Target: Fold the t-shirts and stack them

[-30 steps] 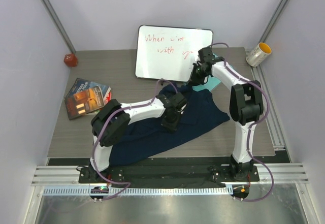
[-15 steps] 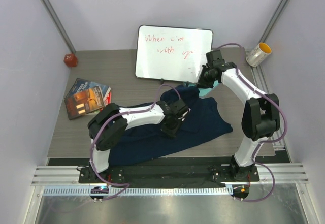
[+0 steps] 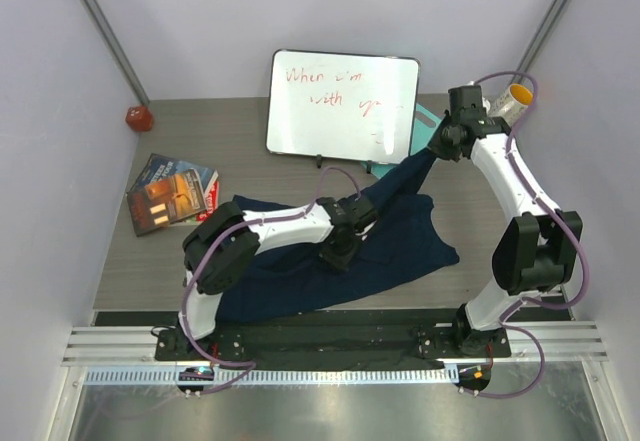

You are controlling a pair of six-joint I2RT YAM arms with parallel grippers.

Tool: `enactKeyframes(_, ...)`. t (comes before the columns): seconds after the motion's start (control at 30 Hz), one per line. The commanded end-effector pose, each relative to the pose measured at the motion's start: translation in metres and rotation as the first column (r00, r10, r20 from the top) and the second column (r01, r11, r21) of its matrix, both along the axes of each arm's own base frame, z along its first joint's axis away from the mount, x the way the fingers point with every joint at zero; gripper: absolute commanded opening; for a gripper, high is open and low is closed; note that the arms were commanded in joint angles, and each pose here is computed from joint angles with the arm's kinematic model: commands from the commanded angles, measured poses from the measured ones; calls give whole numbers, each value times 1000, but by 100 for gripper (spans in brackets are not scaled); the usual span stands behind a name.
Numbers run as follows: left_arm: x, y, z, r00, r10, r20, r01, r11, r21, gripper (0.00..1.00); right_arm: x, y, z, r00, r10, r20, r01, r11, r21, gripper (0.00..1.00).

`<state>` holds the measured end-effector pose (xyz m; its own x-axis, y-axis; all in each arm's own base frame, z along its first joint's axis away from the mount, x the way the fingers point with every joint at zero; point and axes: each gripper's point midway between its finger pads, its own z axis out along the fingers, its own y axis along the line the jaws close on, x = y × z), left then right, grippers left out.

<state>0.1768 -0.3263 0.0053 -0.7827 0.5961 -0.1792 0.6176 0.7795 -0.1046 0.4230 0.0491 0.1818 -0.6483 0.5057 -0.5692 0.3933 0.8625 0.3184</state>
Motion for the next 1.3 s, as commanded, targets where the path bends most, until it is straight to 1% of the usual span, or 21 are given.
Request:
enactKeyframes(0.0,-21,56,-61,994,-25,-102,55,949,309,0,18,-24,40,992,-68,108,73,997,-38,1)
enactKeyframes(0.2,-6,26,-65,995,-40,-94,64,962,266,0,39,-30,52,988,-79,134,83,996,-24,1)
enactKeyframes(0.27,-5,25,-72,994,-48,-100,74,958,276,0,47,-28,49,989,-73,130,75,997,-14,1)
enactKeyframes(0.3,-1,23,-73,994,-60,-89,82,957,279,0,55,-23,59,987,-54,154,54,999,7,1)
enactKeyframes(0.33,1,25,-74,995,-55,-87,78,955,287,0,62,-19,50,990,-43,135,41,999,19,1)
enactKeyframes(0.4,2,24,-77,994,-42,-97,68,956,284,0,73,-10,62,987,-13,163,4,999,54,1)
enactKeyframes(0.43,3,25,-79,995,-34,-97,61,956,287,0,78,-3,56,988,5,151,-19,996,85,1)
enactKeyframes(0.6,19,37,-77,999,3,-38,10,942,335,0,95,11,64,983,44,180,-69,988,139,1)
enactKeyframes(0.67,22,42,-78,999,26,-36,-12,940,342,0,100,21,69,977,76,197,-110,979,169,1)
enactKeyframes(0.77,28,43,-71,998,60,-37,-45,947,318,4,108,38,78,965,132,227,-179,962,205,1)
enactKeyframes(0.8,31,42,-64,997,67,-31,-55,951,303,7,109,40,79,963,141,229,-191,959,210,1)
enactKeyframes(0.87,41,35,-50,997,79,-4,-75,961,265,11,109,45,83,959,158,237,-210,955,210,1)
enactKeyframes(0.9,48,32,-35,996,88,20,-90,968,235,14,108,43,81,961,157,229,-206,956,210,1)
enactKeyframes(1.0,70,24,-5,987,134,82,-147,974,172,17,103,43,76,964,164,211,-206,958,200,1)
enactKeyframes(1.03,80,17,12,981,154,115,-168,978,126,18,101,41,75,965,162,204,-203,959,199,1)
enactKeyframes(1.1,98,21,28,964,216,156,-233,968,93,19,95,43,65,970,168,178,-204,957,207,1)
enactKeyframes(1.13,106,20,42,954,242,175,-255,965,57,20,93,44,60,971,173,165,-206,955,211,1)
enactKeyframes(1.2,119,24,52,941,290,175,-297,955,10,26,88,48,49,973,186,137,-214,950,227,1)
enactKeyframes(1.27,128,25,65,937,288,197,-291,957,-15,28,84,51,40,974,195,114,-217,948,232,1)
